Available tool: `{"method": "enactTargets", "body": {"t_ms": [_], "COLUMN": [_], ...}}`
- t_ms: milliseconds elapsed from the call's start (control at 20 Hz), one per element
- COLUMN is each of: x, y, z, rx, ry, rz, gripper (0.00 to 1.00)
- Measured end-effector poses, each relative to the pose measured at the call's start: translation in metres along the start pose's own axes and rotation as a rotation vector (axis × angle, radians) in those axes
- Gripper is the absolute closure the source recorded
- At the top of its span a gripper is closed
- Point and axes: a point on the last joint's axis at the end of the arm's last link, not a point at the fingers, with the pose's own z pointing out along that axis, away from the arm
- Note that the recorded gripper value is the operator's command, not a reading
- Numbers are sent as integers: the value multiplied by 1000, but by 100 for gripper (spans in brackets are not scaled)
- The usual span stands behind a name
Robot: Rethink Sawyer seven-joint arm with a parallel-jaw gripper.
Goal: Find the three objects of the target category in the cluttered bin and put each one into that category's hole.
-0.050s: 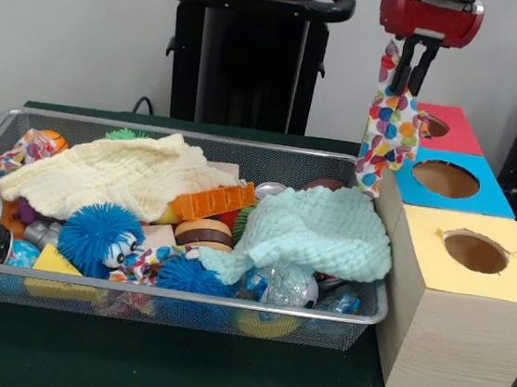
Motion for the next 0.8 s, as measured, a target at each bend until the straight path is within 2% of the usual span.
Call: {"method": "enactTargets", "body": {"t_ms": [450,800], "x": [1,-1], "y": [16,25], "z": [-12,-15], "rx": [-6,-21], "ry": [-19,-22], "rz": [8,42], "gripper": [100,100]}}
